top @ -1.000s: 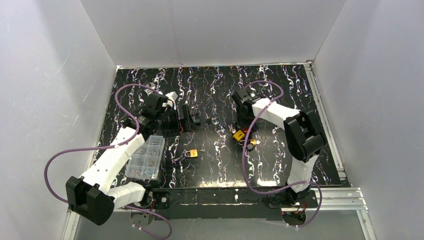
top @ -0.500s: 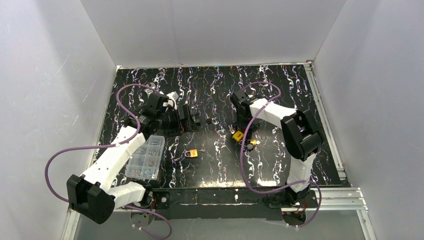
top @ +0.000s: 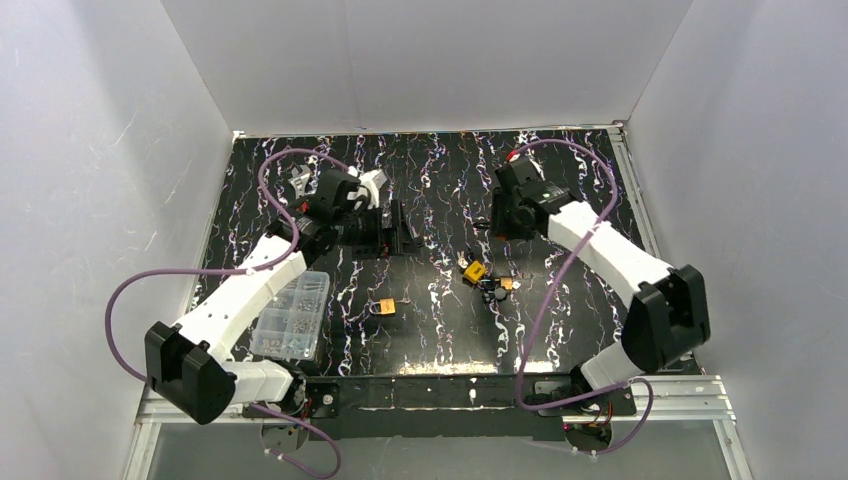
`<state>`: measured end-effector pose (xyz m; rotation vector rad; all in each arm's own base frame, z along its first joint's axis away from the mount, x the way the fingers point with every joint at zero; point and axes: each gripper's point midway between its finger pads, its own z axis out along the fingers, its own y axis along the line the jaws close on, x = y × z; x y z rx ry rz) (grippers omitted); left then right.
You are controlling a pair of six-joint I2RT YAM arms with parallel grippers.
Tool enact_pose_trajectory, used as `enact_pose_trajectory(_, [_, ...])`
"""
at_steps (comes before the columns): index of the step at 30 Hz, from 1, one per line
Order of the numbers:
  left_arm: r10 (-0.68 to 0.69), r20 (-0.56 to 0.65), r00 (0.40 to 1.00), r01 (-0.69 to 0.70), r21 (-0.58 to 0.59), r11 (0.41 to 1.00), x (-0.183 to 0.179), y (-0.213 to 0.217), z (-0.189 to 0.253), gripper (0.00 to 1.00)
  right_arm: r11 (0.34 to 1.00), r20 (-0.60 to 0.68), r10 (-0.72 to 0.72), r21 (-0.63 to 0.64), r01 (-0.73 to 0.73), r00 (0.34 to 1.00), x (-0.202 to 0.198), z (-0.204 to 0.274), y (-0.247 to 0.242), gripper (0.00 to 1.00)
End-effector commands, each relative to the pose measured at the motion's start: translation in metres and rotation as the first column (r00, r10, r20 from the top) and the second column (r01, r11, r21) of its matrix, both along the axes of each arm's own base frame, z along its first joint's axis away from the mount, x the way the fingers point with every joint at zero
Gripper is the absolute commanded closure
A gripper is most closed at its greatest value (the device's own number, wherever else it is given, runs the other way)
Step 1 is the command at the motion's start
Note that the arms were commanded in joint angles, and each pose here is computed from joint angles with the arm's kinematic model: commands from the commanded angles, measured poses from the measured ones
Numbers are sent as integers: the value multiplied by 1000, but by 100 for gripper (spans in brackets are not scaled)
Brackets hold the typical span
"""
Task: Lock with the key
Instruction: Pick up the lock from the center of the board, then lock the lock.
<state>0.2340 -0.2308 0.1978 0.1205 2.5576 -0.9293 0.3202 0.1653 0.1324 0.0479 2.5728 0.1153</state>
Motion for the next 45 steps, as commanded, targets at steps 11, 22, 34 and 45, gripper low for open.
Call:
enact_pose_trajectory(11, [-324,576,750,292,151,945,9,-61,91,37,819,192,375,389,-421,907,-92,143,67,99])
enact_pose_trajectory(22, [-366,656,660,371,139,918,-6,-80,117,42,719,222,467,468,-514,856,-124,182,87,99])
enact_pose_trajectory(34, [-369,640,674,380,128,916,-10,-84,116,57,724,210,475,459,-515,854,-123,184,94,99])
enact_pose_trajectory(45, [-354,616,704,379,95,920,-12,-87,117,100,732,238,457,447,-514,857,-120,189,93,92])
